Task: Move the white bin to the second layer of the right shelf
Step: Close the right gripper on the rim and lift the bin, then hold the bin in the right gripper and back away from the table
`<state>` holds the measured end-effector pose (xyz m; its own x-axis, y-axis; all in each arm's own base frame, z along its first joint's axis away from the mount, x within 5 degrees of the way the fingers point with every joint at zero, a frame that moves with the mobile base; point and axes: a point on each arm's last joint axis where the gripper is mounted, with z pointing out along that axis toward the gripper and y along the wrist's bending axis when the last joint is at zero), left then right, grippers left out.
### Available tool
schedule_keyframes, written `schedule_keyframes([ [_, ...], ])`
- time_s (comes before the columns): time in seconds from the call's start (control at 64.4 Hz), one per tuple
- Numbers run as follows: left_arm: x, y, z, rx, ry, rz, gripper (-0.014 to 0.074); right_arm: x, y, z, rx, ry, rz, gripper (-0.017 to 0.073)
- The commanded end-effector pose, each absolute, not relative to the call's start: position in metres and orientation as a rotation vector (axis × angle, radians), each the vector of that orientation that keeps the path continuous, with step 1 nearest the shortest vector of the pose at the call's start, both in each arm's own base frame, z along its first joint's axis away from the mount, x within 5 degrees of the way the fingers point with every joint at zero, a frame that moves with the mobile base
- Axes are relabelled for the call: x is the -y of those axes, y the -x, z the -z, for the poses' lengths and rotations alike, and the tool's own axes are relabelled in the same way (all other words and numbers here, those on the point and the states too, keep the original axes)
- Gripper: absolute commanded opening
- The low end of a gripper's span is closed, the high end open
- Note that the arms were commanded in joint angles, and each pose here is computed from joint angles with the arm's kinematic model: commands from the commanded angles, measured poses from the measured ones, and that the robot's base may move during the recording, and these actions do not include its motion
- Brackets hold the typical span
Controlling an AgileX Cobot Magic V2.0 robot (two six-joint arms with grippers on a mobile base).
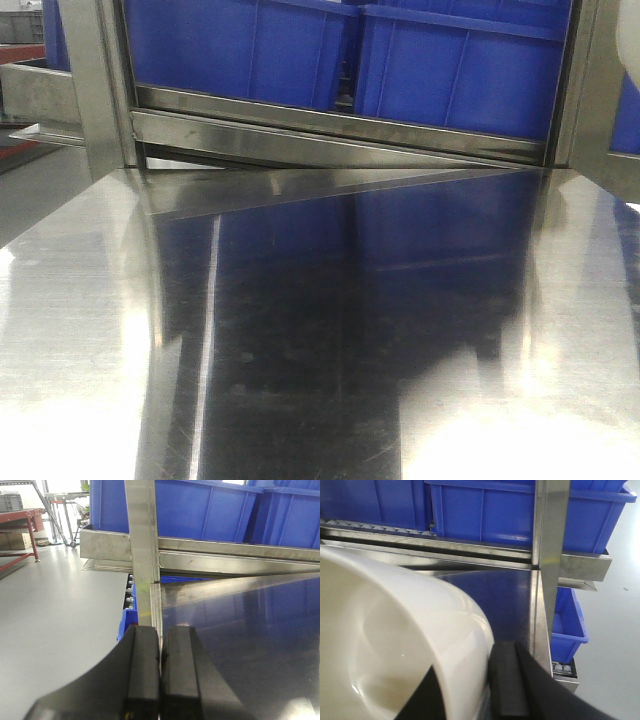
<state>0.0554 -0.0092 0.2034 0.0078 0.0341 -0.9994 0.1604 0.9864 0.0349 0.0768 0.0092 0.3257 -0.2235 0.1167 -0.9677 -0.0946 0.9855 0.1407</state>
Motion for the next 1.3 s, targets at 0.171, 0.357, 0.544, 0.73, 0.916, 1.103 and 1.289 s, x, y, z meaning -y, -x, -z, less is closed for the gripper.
schedule_keyframes([
  [0.171,0.0090,-0.0557,-0.1994,-1.501,-0.140,0.109,0.0085,-0.0096,-0.0761,-0.3446,-1.644,-0.009,-0.210,0.0057],
  [0.357,0.0090,-0.0557,-0.1994,-1.501,-0.140,0.109,0.0085,-0.0096,-0.0761,-0.3446,-1.644,-0.009,-0.210,0.0057],
  [0.544,0.0090,-0.0557,-0.1994,-1.501,-0.140,0.109,0.0085,-0.0096,-0.0761,-0.3446,-1.644,-0.009,-0.210,0.0057],
  [0.73,0.0090,-0.0557,-0.1994,-1.501,-0.140,0.109,0.0085,-0.0096,-0.0761,-0.3446,-1.644,-0.009,-0.210,0.0057],
  [0.916,0.0090,-0.0557,-0.1994,-1.501,-0.140,0.109,0.0085,-0.0096,-0.0761,-0.3446,-1.644,-0.009,-0.210,0.0057],
  [1.103,0.0090,-0.0557,-0.1994,-1.501,-0.140,0.109,0.0085,-0.0096,-0.0761,-0.3446,-1.644,-0.009,-0.210,0.0057],
  [1.289,0.0090,-0.0557,-0.1994,-1.501,-0.140,0.109,0.0085,-0.0096,-0.0761,-0.3446,-1.644,-0.009,-0.210,0.0057],
])
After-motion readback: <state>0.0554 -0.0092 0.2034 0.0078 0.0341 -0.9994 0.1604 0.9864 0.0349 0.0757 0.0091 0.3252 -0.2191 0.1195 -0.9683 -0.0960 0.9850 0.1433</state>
